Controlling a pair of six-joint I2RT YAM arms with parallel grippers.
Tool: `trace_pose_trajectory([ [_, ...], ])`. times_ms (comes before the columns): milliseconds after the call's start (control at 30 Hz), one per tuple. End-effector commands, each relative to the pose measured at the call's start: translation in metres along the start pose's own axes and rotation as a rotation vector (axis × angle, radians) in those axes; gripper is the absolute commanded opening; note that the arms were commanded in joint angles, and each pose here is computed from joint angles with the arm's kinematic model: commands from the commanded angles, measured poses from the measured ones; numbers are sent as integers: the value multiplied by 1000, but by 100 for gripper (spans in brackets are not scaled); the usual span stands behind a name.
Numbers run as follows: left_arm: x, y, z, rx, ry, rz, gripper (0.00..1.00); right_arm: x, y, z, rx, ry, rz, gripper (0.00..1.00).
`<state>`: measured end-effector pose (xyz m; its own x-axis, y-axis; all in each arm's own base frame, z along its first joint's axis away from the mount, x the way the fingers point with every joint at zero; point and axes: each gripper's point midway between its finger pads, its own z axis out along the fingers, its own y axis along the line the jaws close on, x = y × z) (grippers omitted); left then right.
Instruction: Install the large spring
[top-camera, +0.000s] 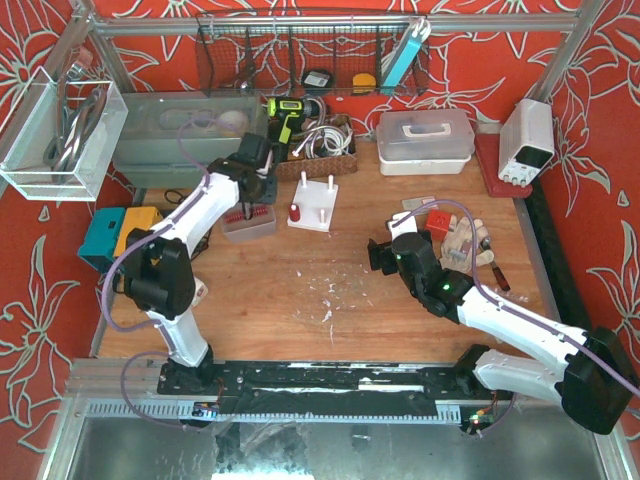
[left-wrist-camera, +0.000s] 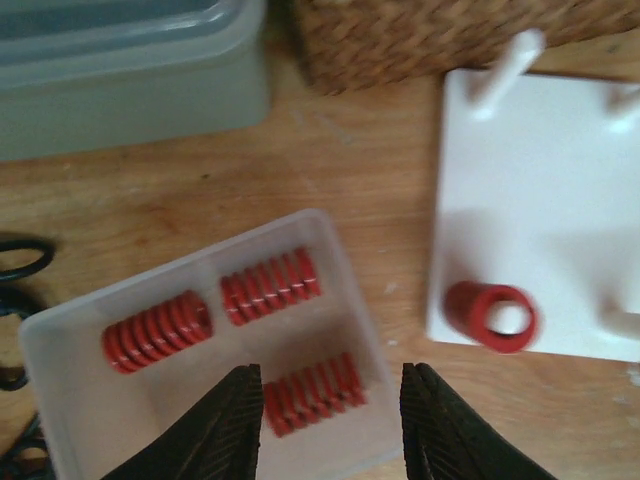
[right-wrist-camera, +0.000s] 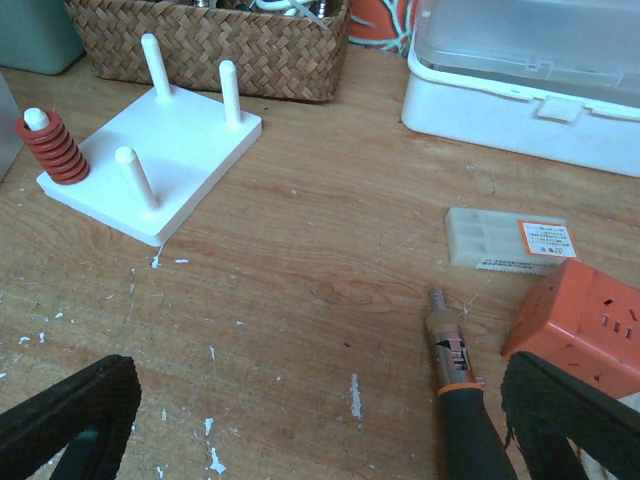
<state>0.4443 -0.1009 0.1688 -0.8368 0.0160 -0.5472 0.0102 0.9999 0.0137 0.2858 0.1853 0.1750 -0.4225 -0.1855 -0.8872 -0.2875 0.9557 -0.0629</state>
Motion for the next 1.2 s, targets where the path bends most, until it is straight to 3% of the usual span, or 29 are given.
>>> trace_pose_trajectory([
  [0,4,26,12,-39,-55,85,42,4,-1,-2,9,6,-9,99],
  [500,32,58,41,-92,-17,646,41,3,0,-4,-8,-1,2,99],
  [800,34,97,53,-154,63,716,46,2,0,-7,-17,-14,15,99],
  [1167,47,97,69,-131,99,782,39,3,-1,-6,-4,-8,9,99],
])
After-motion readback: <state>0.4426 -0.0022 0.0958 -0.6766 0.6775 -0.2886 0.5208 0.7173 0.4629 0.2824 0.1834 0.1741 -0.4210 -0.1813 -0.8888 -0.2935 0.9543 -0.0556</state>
